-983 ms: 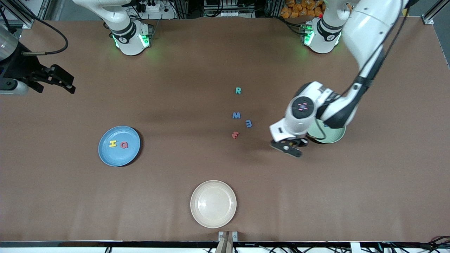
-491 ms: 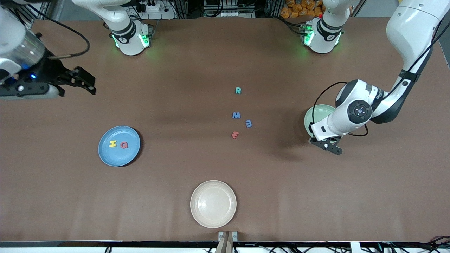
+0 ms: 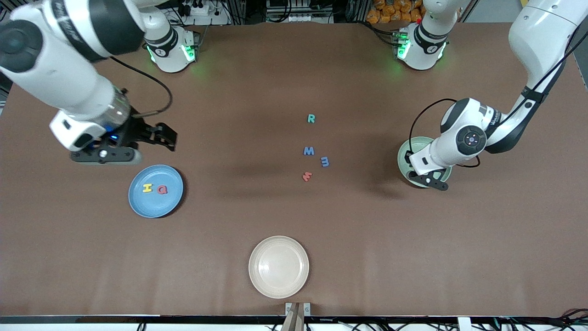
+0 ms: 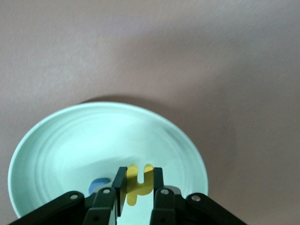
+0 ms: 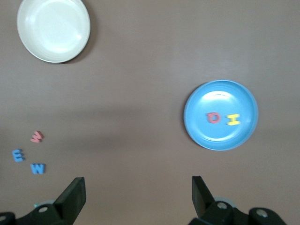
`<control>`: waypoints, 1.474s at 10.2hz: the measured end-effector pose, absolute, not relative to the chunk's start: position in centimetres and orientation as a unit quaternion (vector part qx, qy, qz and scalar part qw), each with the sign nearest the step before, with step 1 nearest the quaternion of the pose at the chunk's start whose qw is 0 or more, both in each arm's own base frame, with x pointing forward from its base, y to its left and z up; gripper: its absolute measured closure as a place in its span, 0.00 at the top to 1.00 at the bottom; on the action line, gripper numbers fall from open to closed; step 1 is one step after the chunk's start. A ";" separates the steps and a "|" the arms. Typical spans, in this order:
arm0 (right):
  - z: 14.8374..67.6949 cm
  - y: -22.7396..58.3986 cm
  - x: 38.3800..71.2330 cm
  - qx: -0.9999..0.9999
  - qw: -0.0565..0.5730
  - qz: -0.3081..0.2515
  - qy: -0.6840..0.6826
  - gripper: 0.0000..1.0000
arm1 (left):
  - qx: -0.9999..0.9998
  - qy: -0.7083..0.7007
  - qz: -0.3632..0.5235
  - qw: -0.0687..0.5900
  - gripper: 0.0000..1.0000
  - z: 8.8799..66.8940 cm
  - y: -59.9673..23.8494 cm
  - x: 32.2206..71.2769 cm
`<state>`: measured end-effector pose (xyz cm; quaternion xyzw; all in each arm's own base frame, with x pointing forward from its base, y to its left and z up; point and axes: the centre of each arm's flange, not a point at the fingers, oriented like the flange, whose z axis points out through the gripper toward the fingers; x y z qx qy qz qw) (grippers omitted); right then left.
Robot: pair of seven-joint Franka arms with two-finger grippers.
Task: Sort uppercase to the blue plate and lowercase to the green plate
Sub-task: 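Carry the yellow letter to the green plate and open the left gripper, then lower the right gripper over the blue W and grasp it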
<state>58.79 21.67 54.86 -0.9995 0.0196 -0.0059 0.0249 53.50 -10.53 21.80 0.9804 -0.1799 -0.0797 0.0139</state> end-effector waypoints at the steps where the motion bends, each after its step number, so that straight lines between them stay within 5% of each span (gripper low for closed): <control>1: 54.3 23.6 58.6 -0.999 0.028 -0.010 0.022 1.00 | 0.981 -0.175 -0.080 0.015 0.26 21.6 -9.9 53.2; 6: 49.0 35.0 55.8 -0.999 0.034 -0.005 -0.001 1.00 | 0.990 -0.121 -0.074 0.013 0.27 22.1 -10.0 53.0; 11: 40.1 46.5 51.4 -0.999 0.027 -0.017 -0.012 1.00 | 0.998 -0.058 -0.024 -0.026 0.50 27.0 -10.4 53.9; 15: 30.3 52.3 48.0 -1.000 0.019 -0.011 -0.021 1.00 | 0.999 -0.011 0.007 -0.045 0.59 32.8 -8.1 56.1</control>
